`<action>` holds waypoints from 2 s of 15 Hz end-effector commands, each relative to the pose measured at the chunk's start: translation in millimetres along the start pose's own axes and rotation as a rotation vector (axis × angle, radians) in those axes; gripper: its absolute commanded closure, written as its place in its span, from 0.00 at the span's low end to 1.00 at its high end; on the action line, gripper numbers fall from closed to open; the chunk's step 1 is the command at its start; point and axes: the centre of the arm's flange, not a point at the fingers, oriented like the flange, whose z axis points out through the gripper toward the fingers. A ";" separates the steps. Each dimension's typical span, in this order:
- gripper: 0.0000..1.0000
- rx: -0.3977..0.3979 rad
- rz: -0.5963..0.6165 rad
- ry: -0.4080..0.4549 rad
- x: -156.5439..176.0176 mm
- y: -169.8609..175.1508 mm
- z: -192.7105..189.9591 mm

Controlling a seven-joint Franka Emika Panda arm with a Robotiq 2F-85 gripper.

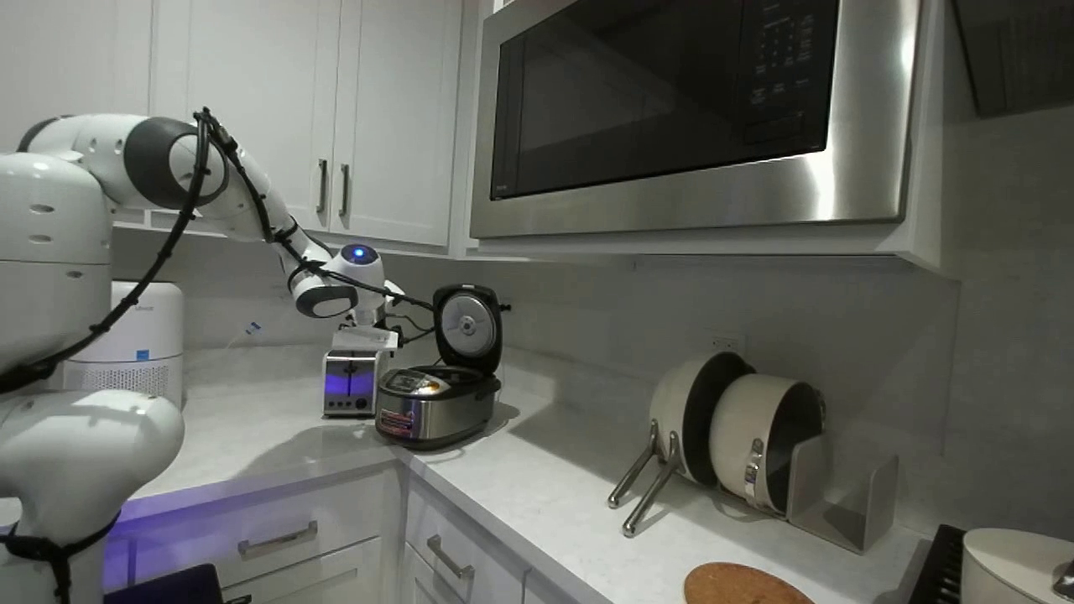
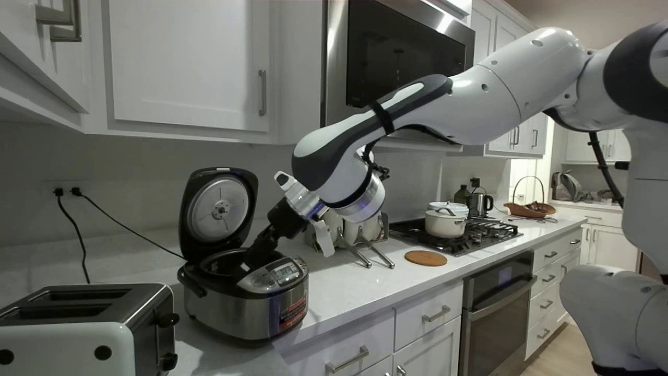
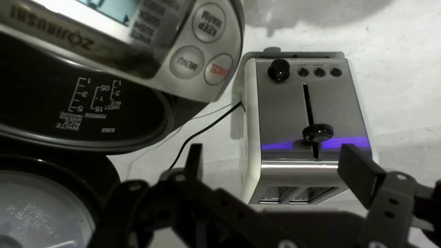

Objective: Push the lever on the bread toaster down

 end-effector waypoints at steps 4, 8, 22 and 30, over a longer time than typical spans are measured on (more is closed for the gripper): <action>0.00 0.024 -0.045 -0.004 39.9 12.0 44.9; 0.32 0.040 -0.072 0.000 55.8 7.5 51.6; 1.00 0.168 -0.097 -0.015 67.1 -17.2 66.1; 1.00 0.260 -0.085 -0.018 64.6 -27.1 91.4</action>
